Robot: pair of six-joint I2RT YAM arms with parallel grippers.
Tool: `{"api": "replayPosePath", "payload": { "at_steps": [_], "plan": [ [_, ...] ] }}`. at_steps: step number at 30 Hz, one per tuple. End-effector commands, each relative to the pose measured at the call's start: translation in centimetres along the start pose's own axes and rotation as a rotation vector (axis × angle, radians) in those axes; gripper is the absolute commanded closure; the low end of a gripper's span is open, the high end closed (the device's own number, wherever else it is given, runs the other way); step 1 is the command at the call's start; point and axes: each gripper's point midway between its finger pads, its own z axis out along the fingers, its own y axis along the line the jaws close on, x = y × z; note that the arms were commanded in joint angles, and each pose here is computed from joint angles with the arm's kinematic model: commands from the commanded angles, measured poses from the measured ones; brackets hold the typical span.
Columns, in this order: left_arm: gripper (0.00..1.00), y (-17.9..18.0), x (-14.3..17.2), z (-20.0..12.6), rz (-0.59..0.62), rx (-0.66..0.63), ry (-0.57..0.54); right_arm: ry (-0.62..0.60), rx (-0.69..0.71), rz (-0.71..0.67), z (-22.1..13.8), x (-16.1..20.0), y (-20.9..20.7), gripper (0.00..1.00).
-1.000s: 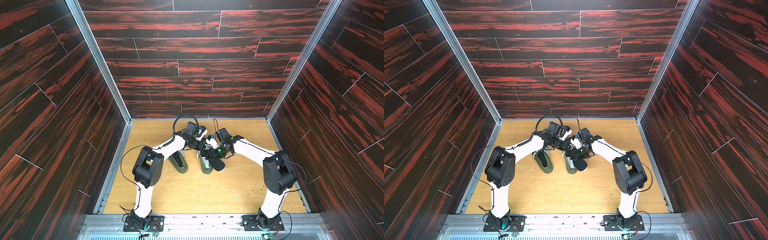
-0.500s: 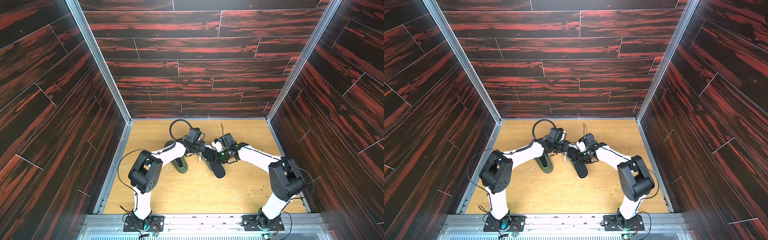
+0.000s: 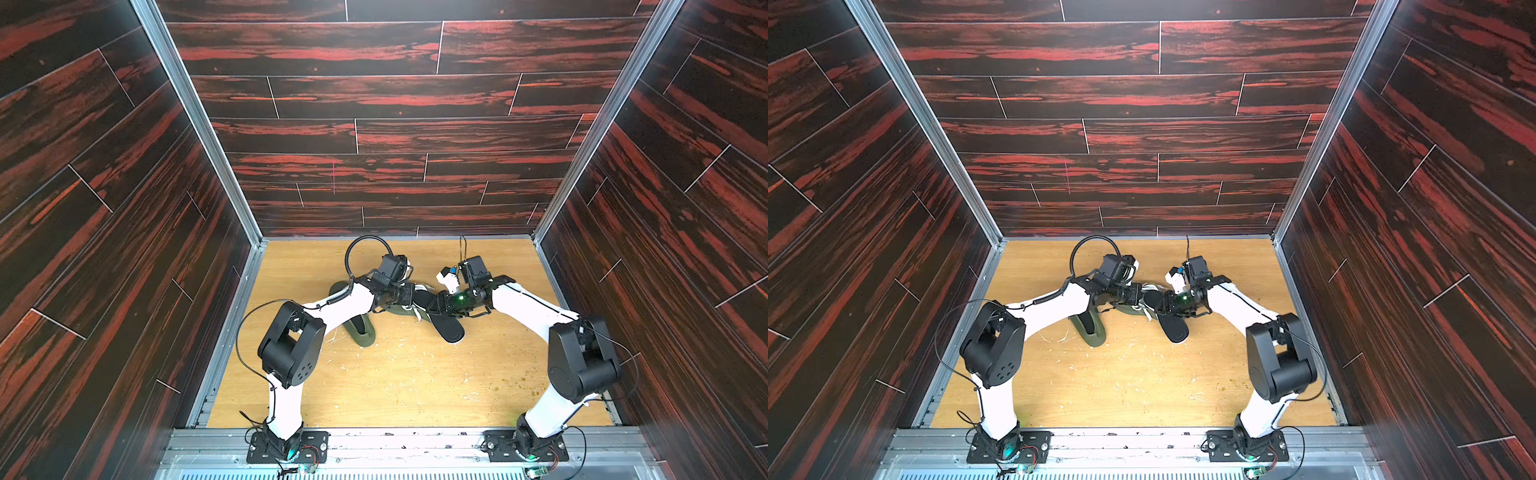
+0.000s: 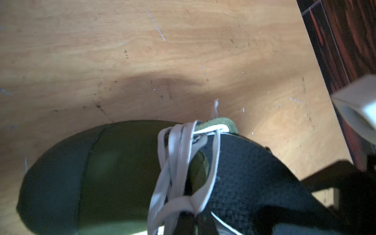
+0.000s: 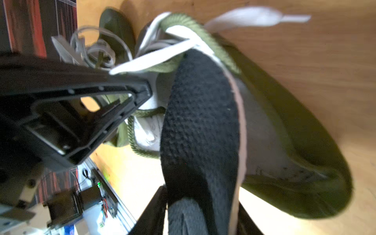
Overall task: Insert the insole into the shoe
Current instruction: Place the insole in the shoe.
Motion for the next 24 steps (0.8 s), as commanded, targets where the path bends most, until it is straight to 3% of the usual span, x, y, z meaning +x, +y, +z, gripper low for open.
{"api": "replayPosePath", "payload": {
  "at_steps": [1,6,12,24],
  "plan": [
    [1.00,-3.2,-1.6,-0.8,0.170,0.115,-0.015,0.068,-0.025,-0.066,0.7,0.1,0.2,0.56],
    [1.00,-1.8,-1.5,-1.0,0.289,0.047,0.014,0.112,-0.015,-0.090,-0.2,0.3,-0.2,0.56],
    [1.00,-2.1,-1.5,-1.5,0.474,0.110,0.021,0.139,-0.099,-0.104,-1.6,0.5,1.4,0.56],
    [1.00,-3.3,-2.1,-2.8,0.615,0.247,0.022,0.185,-0.060,-0.068,-1.7,3.8,0.2,0.57]
  ]
}}
